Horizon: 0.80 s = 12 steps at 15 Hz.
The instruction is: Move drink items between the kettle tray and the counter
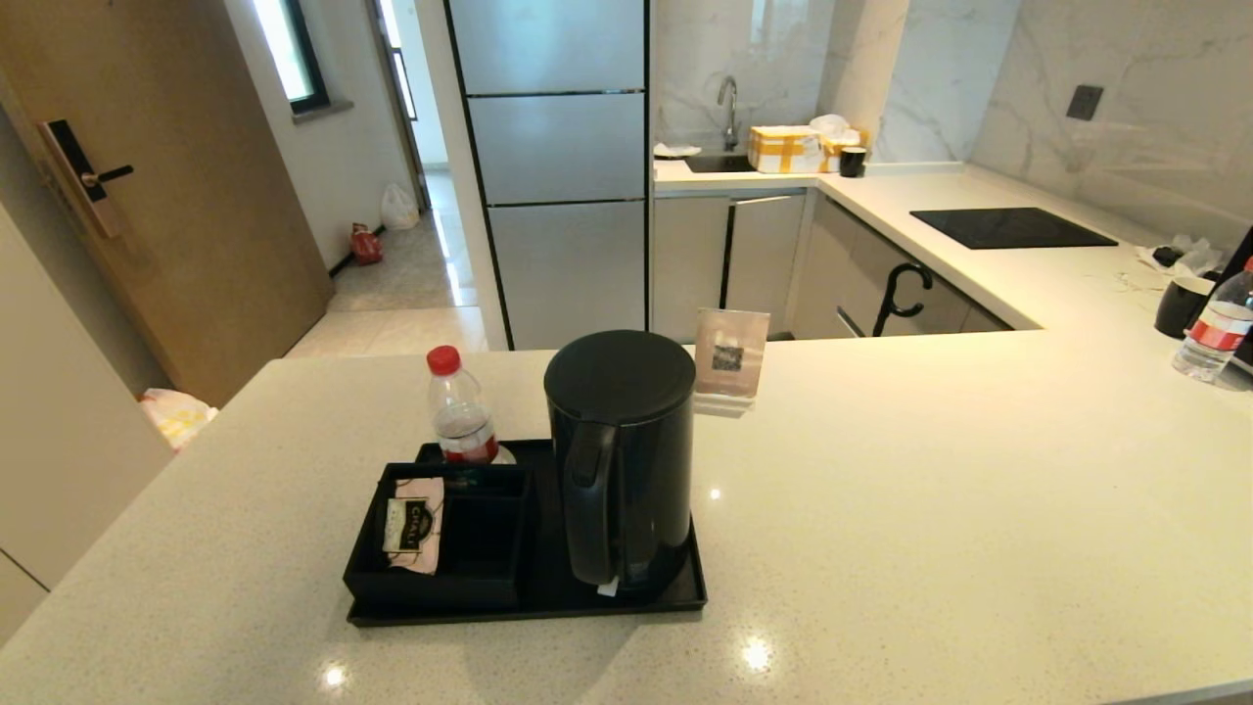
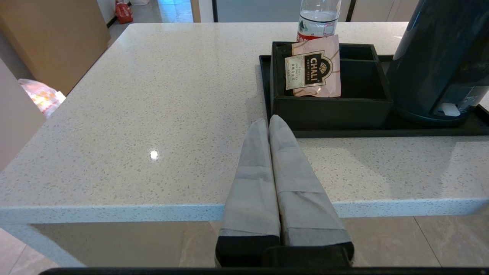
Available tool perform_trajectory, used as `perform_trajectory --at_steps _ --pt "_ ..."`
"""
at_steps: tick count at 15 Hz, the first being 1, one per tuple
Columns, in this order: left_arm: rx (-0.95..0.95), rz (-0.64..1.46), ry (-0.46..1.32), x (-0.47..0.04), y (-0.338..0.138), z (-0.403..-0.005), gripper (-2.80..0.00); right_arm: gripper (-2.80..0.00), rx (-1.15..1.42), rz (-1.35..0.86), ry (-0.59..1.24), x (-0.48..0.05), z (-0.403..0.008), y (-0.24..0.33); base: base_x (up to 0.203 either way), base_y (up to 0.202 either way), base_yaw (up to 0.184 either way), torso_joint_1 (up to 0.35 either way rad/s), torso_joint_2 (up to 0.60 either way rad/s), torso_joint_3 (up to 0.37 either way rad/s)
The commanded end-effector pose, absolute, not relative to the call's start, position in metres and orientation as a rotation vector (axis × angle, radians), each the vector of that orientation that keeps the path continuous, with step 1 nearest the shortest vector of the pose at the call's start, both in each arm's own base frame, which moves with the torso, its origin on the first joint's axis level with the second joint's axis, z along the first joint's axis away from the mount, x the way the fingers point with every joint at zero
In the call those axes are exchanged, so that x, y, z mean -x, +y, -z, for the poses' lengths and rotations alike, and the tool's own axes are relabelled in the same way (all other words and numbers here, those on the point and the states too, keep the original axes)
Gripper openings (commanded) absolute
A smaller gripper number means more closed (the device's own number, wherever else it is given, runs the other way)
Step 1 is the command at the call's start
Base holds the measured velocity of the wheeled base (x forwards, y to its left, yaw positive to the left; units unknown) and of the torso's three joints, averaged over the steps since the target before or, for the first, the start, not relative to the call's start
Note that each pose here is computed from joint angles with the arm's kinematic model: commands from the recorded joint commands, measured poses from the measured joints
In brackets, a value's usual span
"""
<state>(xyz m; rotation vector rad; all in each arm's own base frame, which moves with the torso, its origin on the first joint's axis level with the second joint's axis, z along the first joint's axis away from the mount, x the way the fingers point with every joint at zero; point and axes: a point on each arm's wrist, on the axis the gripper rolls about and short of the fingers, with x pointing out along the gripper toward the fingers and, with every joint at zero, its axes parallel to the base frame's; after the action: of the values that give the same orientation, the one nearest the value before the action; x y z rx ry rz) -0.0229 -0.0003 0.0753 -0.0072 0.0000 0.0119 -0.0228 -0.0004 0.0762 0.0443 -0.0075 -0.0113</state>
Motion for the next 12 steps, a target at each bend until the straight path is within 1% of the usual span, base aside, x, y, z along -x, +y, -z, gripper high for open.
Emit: perform_trajectory --at_steps 1,12 --pt "0.008 -0.012 0.001 0.0228 -0.0003 -0.0753 -2.80 -2.80 -0.044 0.011 -0.006 0.0227 -0.0763 -0.0004 0.000 0.000 0.000 0.000 0.00 0.000" --pt "0.008 -0.012 0.001 0.0228 -0.0003 -0.0753 -2.80 -2.80 -0.051 0.013 -0.006 0.0227 -0.0763 -0.0004 0.000 0.000 0.000 0.000 0.00 0.000"
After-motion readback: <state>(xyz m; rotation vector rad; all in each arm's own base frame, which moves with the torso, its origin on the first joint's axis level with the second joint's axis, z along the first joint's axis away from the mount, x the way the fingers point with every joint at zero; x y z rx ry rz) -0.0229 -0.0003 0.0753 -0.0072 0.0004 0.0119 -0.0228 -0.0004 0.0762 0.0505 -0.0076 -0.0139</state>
